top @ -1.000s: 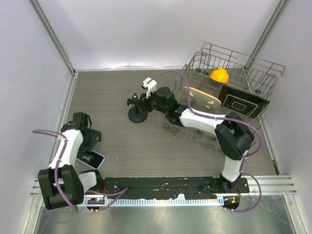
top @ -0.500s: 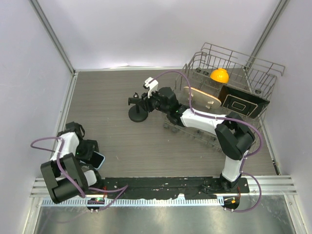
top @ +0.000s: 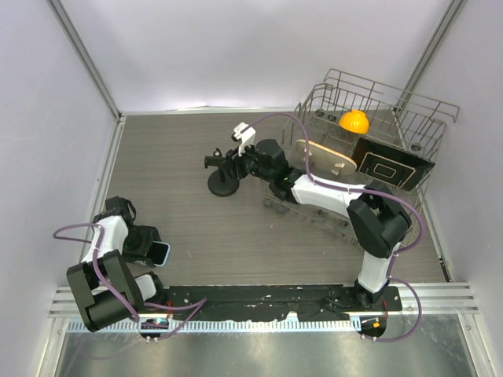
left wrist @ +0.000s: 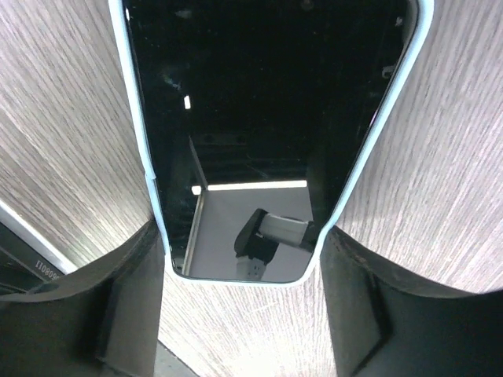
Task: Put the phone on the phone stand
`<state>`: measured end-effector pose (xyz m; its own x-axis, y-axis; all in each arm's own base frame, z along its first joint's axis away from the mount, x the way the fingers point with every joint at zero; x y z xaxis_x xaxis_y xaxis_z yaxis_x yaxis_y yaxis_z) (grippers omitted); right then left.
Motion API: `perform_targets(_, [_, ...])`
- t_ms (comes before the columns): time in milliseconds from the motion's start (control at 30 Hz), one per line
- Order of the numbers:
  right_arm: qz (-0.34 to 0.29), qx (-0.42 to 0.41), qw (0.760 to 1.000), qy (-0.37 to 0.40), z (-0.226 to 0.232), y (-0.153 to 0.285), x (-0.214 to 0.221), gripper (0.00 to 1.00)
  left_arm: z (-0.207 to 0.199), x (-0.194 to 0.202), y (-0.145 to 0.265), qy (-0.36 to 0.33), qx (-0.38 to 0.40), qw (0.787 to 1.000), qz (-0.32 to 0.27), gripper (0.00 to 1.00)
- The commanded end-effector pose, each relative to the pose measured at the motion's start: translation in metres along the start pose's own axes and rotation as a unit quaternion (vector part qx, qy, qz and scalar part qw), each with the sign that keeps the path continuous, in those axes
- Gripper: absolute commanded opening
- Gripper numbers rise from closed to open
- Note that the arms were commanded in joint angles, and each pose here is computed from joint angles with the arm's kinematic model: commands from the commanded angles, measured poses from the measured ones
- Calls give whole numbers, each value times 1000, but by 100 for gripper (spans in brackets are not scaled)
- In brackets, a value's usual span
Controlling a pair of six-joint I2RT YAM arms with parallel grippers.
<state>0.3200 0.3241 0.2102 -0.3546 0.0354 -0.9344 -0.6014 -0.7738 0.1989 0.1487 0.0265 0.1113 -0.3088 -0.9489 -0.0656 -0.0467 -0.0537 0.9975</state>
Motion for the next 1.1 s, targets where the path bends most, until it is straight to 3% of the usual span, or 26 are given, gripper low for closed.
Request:
perform_targets(0, [-108,-37,993,19,18,7,-61,56,-12,-10,-1,-7,58,997,-49,57])
perform_targets(100, [-113,-35,993,15,21,12,-68,64,-11,-11,0,-15,59,997,-52,44])
perform_targets(267, [-120,-19,992,15,23,25,-80,68,-10,-10,1,-23,72,995,-65,28])
perform_targets(367, [-128,-11,992,18,25,34,-88,69,-13,-11,6,-30,91,993,-67,2])
perform_targets(500, [-143,-9,989,21,28,48,-97,70,-24,-16,24,-55,143,986,-71,0])
perform_targets(600, [-152,-10,988,19,28,55,-102,71,-35,-17,46,-100,226,966,-82,0])
perform_targets(733, [-153,-9,988,17,26,58,-102,71,-53,-8,91,-190,381,898,-113,0])
perform_targets(833, [-149,-11,989,16,25,56,-103,71,-64,6,138,-274,462,823,-183,0])
perform_targets(867, [-147,-12,989,13,25,56,-102,71,-65,10,160,-309,481,789,-226,0])
perform_targets(900, [-144,-25,989,12,27,56,-105,71,-66,13,169,-325,473,776,-260,0])
perform_targets(967, [-132,-42,990,7,28,56,-106,71,-69,31,191,-391,480,727,-298,0])
perform_targets(1067, [-102,-100,990,-9,37,57,-113,74,-70,48,206,-433,460,701,-332,0])
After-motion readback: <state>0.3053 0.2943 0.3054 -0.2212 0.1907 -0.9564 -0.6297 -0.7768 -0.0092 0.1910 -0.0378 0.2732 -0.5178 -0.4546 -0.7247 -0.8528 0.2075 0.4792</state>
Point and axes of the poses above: each gripper's point midway between its finger pads, its own y axis back along the fingers, its own z axis along the line the jaws close on, x = y × z, the point moved 10 cm from there along y, back along the fingers, and after that the axes turned 12 degrees about -y, right-handed, at the moved point
